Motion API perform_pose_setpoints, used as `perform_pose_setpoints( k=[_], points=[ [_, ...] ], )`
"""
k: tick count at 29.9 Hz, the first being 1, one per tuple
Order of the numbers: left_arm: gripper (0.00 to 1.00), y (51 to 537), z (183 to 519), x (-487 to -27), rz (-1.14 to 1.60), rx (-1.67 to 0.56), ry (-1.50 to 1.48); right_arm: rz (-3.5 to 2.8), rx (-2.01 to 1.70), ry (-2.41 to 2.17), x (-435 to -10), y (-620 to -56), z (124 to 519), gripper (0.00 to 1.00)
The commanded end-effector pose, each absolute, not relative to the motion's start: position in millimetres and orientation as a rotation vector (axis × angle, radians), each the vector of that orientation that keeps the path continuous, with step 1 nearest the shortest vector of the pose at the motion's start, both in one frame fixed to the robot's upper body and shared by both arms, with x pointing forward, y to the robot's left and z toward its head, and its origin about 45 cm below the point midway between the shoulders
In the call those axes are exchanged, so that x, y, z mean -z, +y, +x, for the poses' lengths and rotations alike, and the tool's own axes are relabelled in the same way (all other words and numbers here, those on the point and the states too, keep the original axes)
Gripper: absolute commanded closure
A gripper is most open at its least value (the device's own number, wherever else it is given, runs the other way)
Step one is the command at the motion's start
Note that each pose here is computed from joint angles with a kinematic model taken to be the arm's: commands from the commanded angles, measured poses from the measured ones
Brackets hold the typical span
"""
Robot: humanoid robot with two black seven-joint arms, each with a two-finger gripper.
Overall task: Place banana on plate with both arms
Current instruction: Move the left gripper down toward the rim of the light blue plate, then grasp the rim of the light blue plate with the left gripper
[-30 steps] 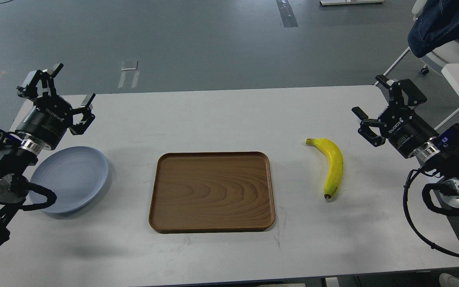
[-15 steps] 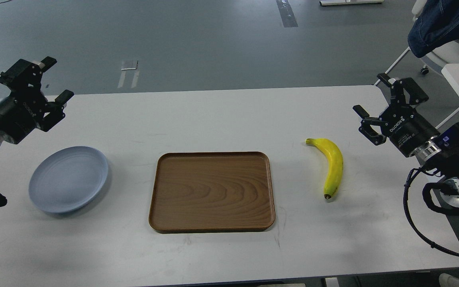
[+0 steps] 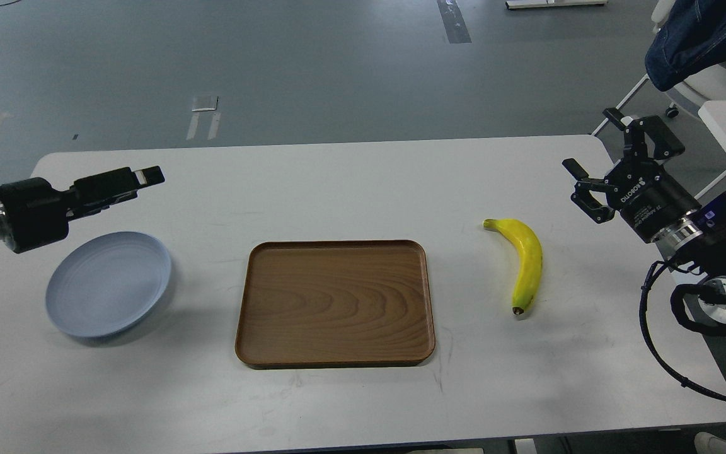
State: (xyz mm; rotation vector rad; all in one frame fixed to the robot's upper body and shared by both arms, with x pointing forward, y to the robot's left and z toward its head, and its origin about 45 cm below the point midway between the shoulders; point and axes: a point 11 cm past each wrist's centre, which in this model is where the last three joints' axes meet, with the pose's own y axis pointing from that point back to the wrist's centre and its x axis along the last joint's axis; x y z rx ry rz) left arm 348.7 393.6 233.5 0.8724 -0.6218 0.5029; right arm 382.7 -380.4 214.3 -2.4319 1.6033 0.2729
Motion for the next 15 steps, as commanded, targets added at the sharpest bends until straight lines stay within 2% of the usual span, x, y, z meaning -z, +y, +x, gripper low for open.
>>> perform_pose_setpoints(
  k=[1, 10, 15],
  points=[
    [0.02, 406.6, 340.9, -207.2, 0.983, -0.463, -0.668, -2.426, -0.267, 1.605, -216.2, -381.7, 383.3, 0.00],
    [0.02, 463.9, 334.5, -178.7, 1.134, -0.568, -0.629, -2.413, -0.260, 1.603, -219.3, -382.4, 384.5, 0.00],
    [0.02, 474.0, 332.9, -168.7, 1.166, -0.594, -0.628, -2.413, -0.260, 1.603, -219.3, -382.4, 384.5, 0.00]
  ],
)
